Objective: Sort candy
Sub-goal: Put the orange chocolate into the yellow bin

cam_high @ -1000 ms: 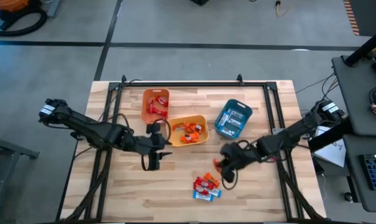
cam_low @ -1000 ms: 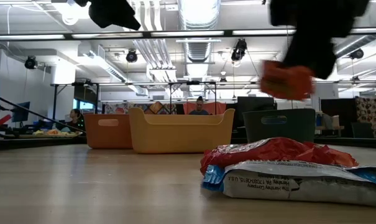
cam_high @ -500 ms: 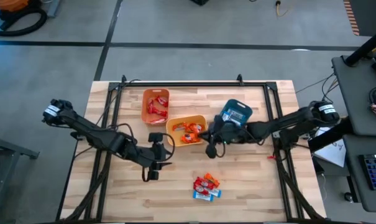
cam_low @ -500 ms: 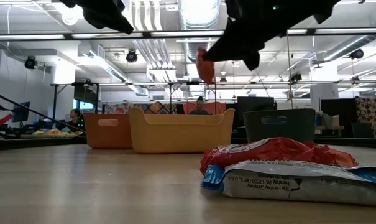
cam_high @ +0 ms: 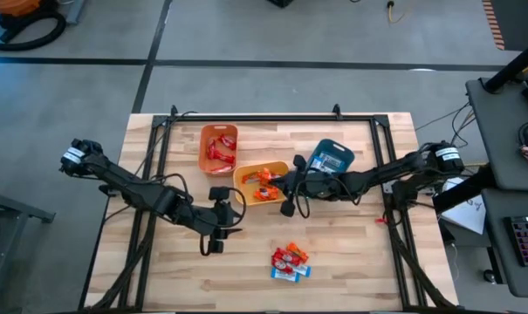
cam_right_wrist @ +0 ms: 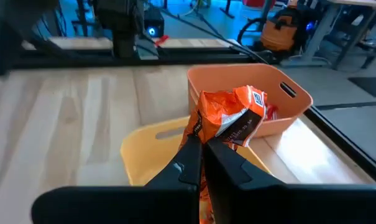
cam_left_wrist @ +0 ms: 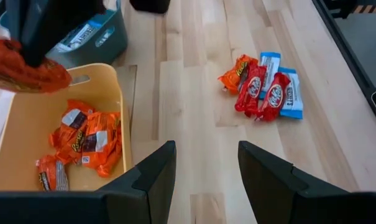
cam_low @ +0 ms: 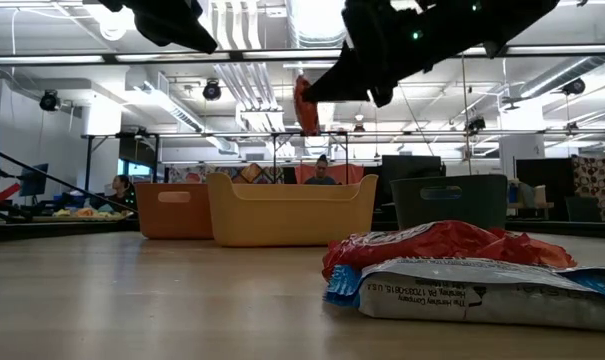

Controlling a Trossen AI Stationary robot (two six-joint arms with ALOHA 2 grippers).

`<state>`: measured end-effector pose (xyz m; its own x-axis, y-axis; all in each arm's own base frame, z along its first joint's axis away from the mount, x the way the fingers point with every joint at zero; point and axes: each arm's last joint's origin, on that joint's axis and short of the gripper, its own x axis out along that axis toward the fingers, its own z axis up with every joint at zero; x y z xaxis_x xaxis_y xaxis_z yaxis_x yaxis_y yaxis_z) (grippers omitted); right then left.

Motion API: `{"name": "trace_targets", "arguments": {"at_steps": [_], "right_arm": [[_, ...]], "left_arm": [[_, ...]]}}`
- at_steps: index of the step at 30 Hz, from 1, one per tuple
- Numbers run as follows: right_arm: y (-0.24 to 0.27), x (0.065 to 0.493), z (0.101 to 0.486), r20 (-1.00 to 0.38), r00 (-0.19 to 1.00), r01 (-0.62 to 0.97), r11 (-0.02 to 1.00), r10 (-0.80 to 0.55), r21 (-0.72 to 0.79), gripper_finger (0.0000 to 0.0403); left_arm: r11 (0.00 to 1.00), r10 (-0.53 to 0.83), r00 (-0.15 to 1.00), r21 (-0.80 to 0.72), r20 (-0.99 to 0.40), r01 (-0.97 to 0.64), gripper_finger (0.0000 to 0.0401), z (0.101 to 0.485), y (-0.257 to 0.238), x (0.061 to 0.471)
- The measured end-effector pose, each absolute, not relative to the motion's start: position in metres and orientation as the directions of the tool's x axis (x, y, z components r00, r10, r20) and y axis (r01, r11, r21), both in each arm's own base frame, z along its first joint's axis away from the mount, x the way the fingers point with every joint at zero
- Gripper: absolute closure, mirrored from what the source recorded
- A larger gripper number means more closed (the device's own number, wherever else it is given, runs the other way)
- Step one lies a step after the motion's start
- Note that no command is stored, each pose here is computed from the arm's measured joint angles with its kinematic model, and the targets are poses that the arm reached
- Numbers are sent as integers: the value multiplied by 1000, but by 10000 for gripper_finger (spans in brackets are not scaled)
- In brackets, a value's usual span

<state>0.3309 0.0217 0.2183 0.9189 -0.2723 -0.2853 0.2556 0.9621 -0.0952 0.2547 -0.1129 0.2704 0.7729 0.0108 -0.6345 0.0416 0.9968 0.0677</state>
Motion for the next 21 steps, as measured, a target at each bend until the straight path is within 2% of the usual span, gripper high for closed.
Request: {"name": "trace_targets", "arguments": {"at_steps": [7, 16, 21], "right_arm": [[20, 335, 206, -303, 894, 292, 942, -330, -163, 394], [20, 336, 204, -308, 892, 293, 942, -332, -167, 393], [20, 336, 202, -322, 885, 296, 940, -338, -171, 366]], "left_arm": [[997, 7, 779, 66, -627, 44, 243, 270, -114, 256], [997, 4, 782, 64, -623, 46, 243, 271, -115, 256], [997, 4, 783, 64, -623, 46, 243, 271, -115, 256]]}}
